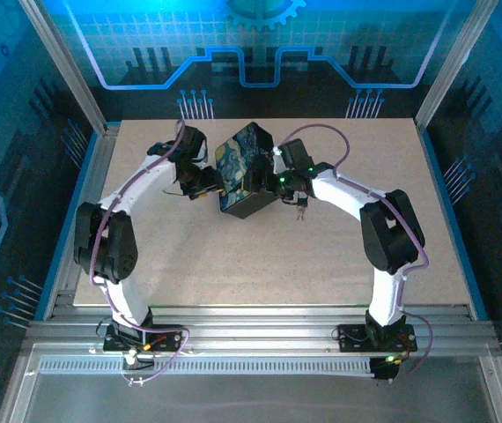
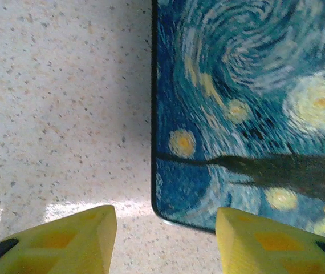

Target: Unlock the padlock with the key

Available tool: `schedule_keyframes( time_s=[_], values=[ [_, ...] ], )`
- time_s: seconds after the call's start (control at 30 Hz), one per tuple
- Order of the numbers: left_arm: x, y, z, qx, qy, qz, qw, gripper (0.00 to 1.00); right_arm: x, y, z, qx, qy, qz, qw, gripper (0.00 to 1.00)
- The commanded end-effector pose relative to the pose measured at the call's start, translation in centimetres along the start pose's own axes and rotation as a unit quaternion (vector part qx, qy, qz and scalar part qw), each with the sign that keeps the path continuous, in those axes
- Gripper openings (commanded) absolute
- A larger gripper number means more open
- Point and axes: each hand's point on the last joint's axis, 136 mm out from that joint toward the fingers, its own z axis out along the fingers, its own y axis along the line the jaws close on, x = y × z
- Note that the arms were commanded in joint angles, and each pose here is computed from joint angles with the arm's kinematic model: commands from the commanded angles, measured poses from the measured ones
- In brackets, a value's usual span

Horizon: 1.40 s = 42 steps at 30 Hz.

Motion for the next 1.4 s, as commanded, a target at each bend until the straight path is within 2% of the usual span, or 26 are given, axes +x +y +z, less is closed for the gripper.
schedule_keyframes(
  time_s=[0.0, 0.27, 0.5, 0.67, 0.83, 1.0, 1.17, 1.27, 1.37],
  values=[
    [-2.1, 0.5, 1.2, -0.023, -0.04, -0.017, 0.999, 0.5, 4.6, -2.3, 1.8, 0.004, 0.072, 0.029, 0.997, 1.0],
    [-3.6, -0.9, 4.3, 0.018, -0.05, -0.034, 0.998, 0.51, 4.4, -1.9, 1.3, -0.024, 0.076, 0.045, 0.996, 1.0],
    [-1.5, 1.5, 7.8, -0.02, -0.021, -0.034, 0.999, 0.5, 3.8, -3.6, 0.1, -0.011, 0.073, 0.044, 0.996, 1.0],
    [0.0, 3.4, 9.2, -0.048, -0.005, -0.032, 0.998, 0.5, 2.2, -4.6, -1.4, -0.018, 0.044, 0.052, 0.998, 1.0],
    [0.7, 4.0, 10.2, -0.053, 0.008, -0.035, 0.998, 0.5, 0.5, -4.8, -3.1, -0.041, 0.015, 0.069, 0.997, 1.0],
    [1.0, 4.1, 11.0, -0.051, 0.019, -0.038, 0.998, 0.5, -0.8, -6.0, -4.6, -0.028, -0.006, 0.072, 0.997, 1.0],
    [1.0, 3.4, 10.9, -0.033, 0.018, -0.047, 0.998, 0.49, -0.5, -6.5, -4.1, -0.039, 0.004, 0.067, 0.997, 1.0],
    [0.3, 2.9, 9.3, -0.028, -0.001, -0.047, 0.999, 0.5, -0.1, -6.4, -3.2, -0.065, 0.011, 0.081, 0.995, 1.0],
    [-0.7, 2.6, 6.9, -0.031, -0.029, -0.043, 0.998, 0.5, 0.5, -6.6, -2.5, -0.048, 0.019, 0.073, 0.996, 1.0]
  ],
)
